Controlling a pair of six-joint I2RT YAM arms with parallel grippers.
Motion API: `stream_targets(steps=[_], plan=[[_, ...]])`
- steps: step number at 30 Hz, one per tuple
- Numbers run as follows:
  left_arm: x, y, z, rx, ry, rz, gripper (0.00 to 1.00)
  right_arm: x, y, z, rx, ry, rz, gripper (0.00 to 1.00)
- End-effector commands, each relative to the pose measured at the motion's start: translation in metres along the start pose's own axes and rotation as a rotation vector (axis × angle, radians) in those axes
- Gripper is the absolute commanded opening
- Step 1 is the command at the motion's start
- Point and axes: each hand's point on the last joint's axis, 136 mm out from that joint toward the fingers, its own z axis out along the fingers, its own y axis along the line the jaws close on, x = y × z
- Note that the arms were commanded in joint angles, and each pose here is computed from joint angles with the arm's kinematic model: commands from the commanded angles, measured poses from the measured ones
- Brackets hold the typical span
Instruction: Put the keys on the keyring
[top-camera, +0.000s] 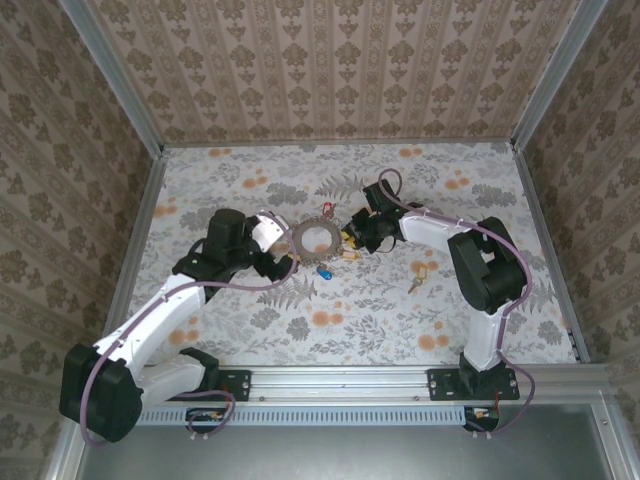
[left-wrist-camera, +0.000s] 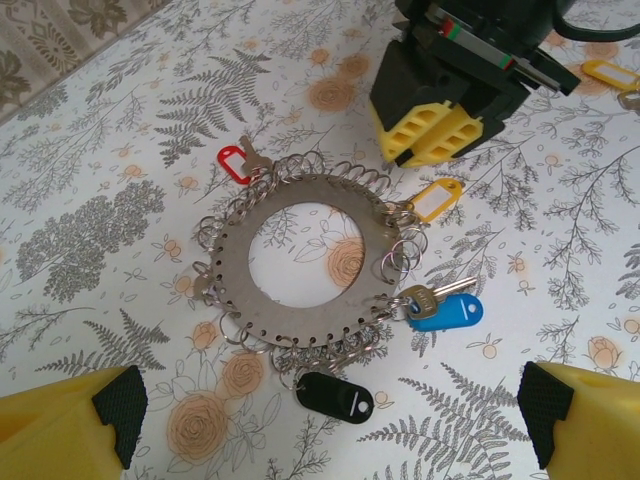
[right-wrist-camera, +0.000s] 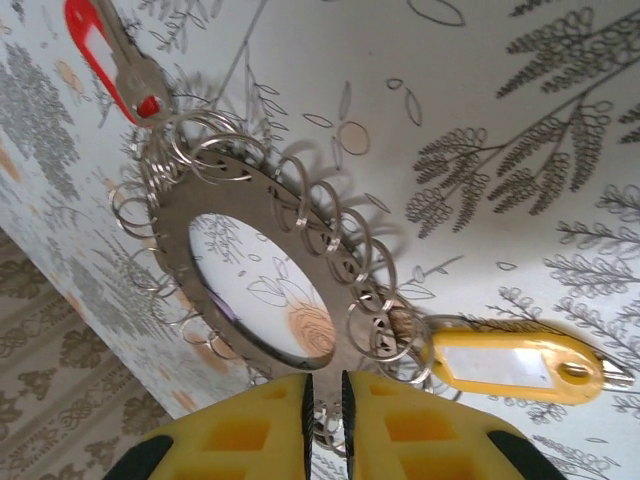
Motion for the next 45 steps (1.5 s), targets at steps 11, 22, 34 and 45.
stream_targets(steps=[11,22,34,45], plan=[[0.000,-0.007,-0.001,0.024,0.003,0.022,0.99,-0.006,-0.029,0.021,0.050,-0.004,0.116,0.26],[0.001,-0.008,0.001,0.032,0.012,0.021,0.99,-0.014,-0.034,0.032,0.057,-0.023,0.168,0.25],[0.003,-0.011,0.004,0.052,0.023,0.013,0.99,-0.022,-0.019,0.036,0.033,-0.049,0.188,0.23],[0.003,-0.013,0.006,0.062,0.027,0.012,0.99,-0.028,-0.005,0.035,0.011,-0.065,0.180,0.21]])
